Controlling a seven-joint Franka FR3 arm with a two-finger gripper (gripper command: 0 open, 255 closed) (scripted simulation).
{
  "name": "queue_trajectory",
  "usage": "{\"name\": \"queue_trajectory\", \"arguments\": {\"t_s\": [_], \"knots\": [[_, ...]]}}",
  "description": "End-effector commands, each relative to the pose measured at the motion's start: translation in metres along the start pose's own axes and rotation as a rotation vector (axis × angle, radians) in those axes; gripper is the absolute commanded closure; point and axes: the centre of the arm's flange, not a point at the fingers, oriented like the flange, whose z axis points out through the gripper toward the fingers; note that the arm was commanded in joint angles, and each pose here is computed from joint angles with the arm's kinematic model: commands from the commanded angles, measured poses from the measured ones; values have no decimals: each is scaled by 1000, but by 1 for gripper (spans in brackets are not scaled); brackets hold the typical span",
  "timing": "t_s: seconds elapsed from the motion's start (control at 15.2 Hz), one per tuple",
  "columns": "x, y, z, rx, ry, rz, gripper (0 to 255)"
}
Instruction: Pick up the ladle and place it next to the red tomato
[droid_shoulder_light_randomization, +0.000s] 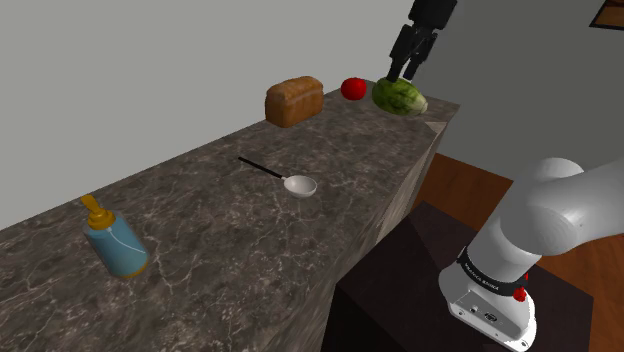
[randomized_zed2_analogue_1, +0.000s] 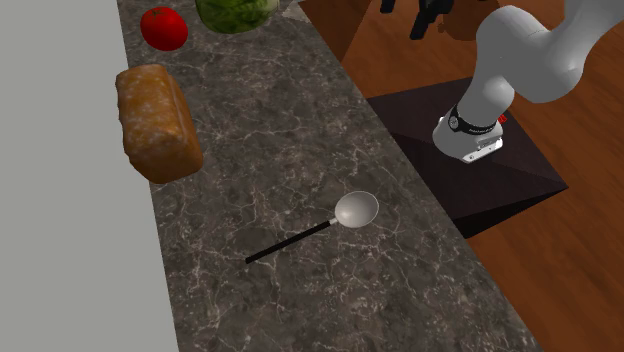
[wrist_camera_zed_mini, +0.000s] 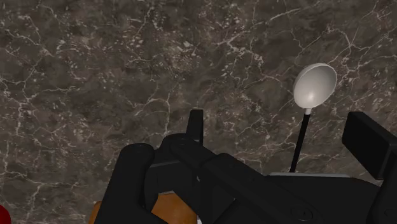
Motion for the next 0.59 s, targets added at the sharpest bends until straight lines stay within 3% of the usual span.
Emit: {"name": "queue_trajectory", "arguments": {"t_s": [0.0, 0.53], "knots": [[0, 0, 0, 0, 0, 0, 0], [54, -44, 81, -7, -11, -14, 0]]}}
